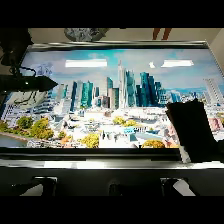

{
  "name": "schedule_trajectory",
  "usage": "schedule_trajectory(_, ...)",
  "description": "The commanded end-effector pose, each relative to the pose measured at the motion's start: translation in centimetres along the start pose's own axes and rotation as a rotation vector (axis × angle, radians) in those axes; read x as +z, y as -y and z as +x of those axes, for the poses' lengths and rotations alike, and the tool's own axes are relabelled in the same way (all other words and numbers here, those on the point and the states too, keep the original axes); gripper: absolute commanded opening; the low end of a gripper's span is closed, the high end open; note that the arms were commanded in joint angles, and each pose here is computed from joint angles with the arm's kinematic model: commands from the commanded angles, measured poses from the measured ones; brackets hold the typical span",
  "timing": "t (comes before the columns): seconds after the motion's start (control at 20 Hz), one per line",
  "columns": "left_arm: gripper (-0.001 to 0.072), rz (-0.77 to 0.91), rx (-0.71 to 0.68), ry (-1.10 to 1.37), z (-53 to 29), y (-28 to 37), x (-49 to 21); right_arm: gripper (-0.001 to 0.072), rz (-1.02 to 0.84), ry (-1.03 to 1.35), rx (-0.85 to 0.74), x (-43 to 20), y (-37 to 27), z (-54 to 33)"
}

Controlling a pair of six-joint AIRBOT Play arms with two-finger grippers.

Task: Fold the shirts.

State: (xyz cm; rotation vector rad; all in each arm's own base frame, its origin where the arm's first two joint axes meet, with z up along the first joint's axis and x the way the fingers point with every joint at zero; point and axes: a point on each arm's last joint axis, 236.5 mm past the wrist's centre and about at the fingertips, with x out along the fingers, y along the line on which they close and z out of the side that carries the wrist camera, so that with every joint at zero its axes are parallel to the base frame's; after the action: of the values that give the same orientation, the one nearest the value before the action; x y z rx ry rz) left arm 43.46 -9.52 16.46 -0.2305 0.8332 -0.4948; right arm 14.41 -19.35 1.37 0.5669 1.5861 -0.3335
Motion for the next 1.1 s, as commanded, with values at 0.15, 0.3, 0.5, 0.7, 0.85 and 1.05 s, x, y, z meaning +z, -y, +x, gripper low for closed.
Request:
schedule_trajectory(0.15,0.0030,0.189,0.099,0.288,-8.8,3.4,10.5,0.0667,-0.211,0.881,-0.329,15.0,-0.6,-23.9)
schedule_trajectory(0.3,0.0029,0.254,0.396,0.438,-12.6,0.2,14.9,0.0466,-0.542,1.201,-0.140,17.1,-16.8,-31.6)
schedule_trajectory(0.5,0.0485,0.050,0.484,-0.047,-5.6,-4.9,3.2,0.0493,-0.905,0.695,-0.038,12.8,-30.9,-15.3)
schedule_trajectory(0.7,0.0349,-0.048,0.457,-0.425,-1.8,-6.5,-11.9,0.0498,-1.070,0.188,-0.068,5.5,-31.7,0.8)
schedule_trajectory(0.85,0.0330,-0.006,0.453,-0.290,-1.3,-6.3,-13.0,0.0510,-1.054,0.155,-0.068,4.7,-31.4,2.2)
schedule_trajectory(1.05,0.0329,-0.012,0.453,-0.318,-1.4,-6.4,-14.0,0.0508,-1.058,0.134,-0.079,4.4,-30.9,2.2)
